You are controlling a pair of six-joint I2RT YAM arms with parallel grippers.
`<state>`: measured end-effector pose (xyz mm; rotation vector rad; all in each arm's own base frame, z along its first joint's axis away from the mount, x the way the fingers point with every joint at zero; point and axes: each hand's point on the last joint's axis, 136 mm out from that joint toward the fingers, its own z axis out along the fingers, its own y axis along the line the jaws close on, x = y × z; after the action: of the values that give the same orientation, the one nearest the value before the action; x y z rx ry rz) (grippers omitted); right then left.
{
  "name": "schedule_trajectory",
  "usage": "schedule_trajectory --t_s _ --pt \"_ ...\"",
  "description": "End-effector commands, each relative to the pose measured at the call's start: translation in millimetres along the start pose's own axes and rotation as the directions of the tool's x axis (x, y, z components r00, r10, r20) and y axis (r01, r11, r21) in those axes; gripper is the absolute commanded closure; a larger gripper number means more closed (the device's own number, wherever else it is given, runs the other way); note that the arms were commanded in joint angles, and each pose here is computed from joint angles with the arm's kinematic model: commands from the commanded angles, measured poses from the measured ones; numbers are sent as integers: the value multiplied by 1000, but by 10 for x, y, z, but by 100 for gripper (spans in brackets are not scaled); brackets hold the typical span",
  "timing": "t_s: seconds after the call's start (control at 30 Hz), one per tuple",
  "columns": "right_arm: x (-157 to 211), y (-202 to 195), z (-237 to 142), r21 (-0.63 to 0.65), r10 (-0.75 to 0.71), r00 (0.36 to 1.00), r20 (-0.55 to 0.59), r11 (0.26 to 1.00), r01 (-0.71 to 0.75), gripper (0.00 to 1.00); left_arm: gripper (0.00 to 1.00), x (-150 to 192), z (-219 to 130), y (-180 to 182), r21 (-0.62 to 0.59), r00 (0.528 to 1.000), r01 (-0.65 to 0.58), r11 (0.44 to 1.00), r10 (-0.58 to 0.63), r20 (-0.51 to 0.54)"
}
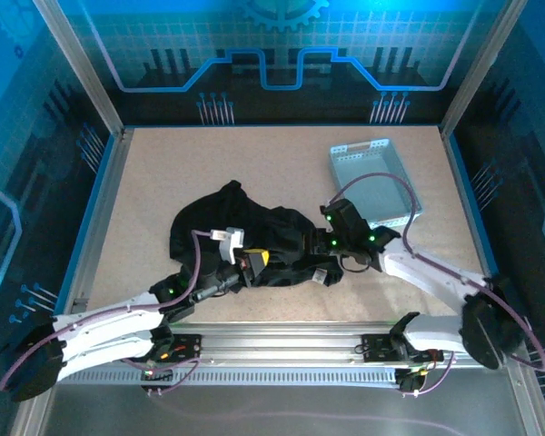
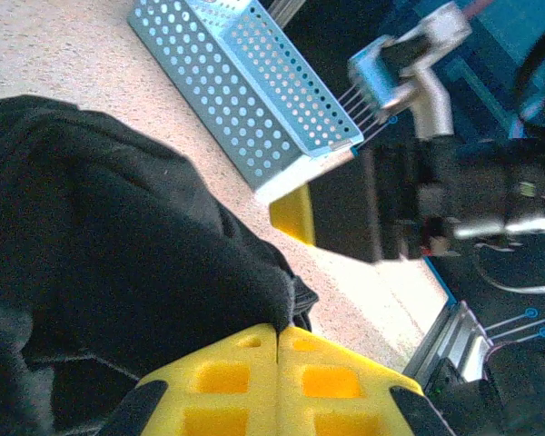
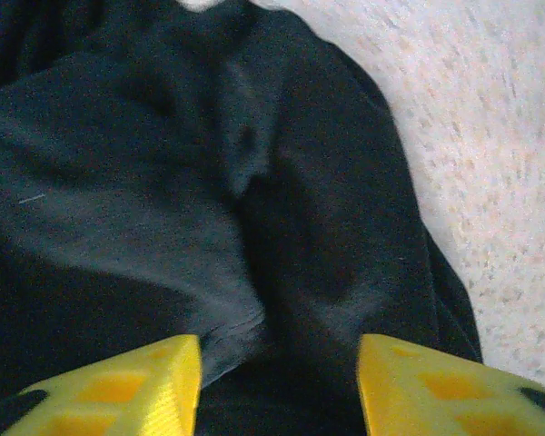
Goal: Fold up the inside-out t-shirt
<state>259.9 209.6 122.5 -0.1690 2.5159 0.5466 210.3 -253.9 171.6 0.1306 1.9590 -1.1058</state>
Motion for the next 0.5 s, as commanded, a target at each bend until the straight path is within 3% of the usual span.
schedule_trajectory --t_s 0.0,0.1,0.23,0.47 --pt "-187 378 -444 -61 -249 956 153 963 261 46 100 -165 50 -238 76 999 -40 996 39 25" --pt "-53 684 -533 -172 -309 938 159 927 334 47 100 -187 86 -268 82 999 -39 996 37 21" --pt "205 969 -338 -291 -321 942 100 896 336 52 100 -183 132 -316 99 999 -37 994 37 4" --pt "259 998 -90 -273 -329 941 80 900 338 54 100 -185 121 -288 81 1000 -27 996 28 -1"
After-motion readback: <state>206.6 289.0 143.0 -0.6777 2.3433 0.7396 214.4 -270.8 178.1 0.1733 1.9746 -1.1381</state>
